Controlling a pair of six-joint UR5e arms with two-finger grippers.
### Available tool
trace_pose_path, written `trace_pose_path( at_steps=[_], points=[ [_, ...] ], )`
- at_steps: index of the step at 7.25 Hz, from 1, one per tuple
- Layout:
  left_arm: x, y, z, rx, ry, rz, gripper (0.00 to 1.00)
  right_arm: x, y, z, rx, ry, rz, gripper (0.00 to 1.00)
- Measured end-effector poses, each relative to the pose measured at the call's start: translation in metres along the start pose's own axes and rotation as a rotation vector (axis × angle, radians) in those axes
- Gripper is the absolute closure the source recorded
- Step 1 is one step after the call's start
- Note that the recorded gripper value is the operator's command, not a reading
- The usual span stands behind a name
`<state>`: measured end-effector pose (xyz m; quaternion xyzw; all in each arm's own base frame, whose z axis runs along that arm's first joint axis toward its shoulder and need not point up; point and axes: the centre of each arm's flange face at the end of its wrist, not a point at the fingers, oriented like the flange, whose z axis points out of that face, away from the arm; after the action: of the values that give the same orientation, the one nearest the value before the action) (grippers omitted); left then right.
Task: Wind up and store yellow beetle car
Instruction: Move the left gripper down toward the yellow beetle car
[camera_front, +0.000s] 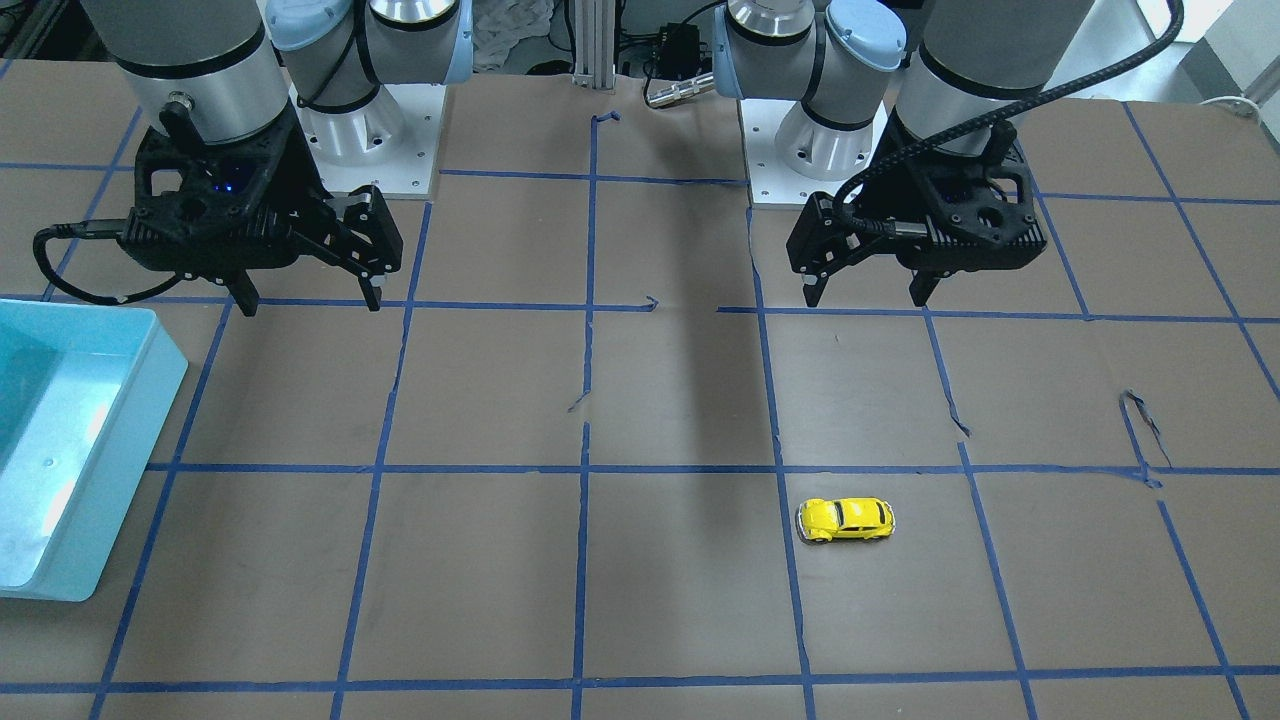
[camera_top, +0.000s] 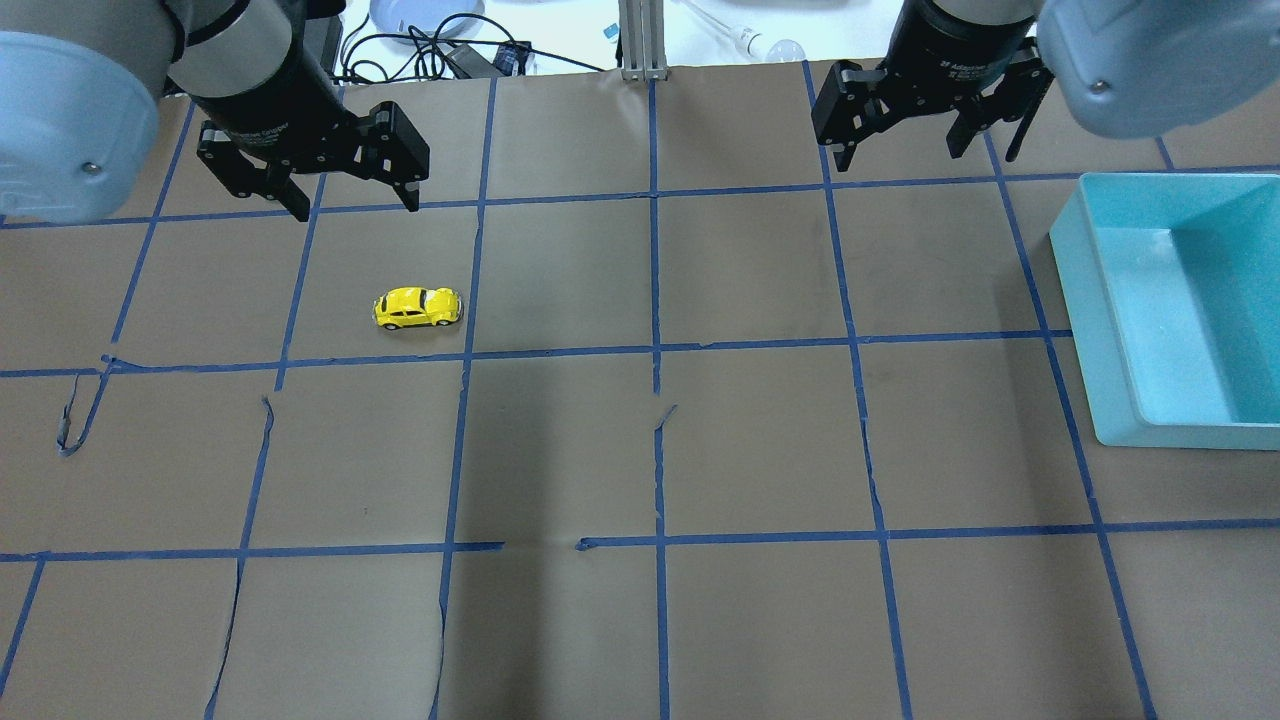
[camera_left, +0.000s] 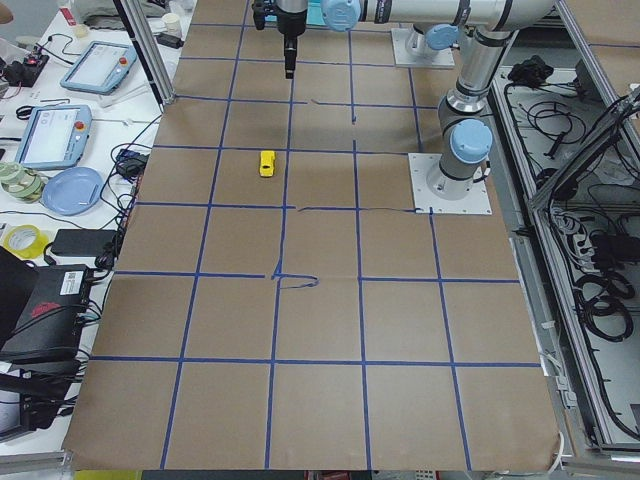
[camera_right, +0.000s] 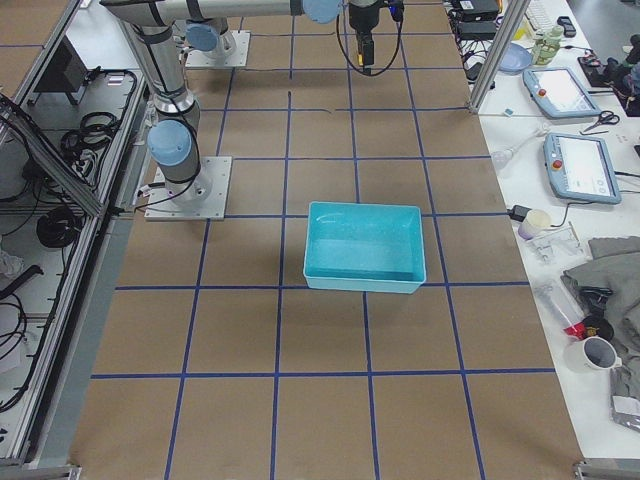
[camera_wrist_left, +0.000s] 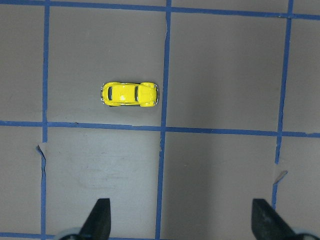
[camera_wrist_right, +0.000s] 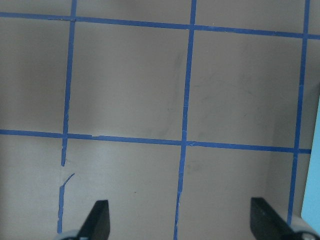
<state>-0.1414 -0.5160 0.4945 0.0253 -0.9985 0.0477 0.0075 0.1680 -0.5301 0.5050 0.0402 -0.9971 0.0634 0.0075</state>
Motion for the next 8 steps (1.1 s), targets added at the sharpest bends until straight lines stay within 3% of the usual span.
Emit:
trace_pose_path(
  at_steps=[8],
  points=[
    [0.001, 0.015, -0.001, -0.014, 0.001, 0.007, 0.0, 0.0, 0.001, 0.0, -0.001, 0.0, -0.001, 0.0]
  ],
)
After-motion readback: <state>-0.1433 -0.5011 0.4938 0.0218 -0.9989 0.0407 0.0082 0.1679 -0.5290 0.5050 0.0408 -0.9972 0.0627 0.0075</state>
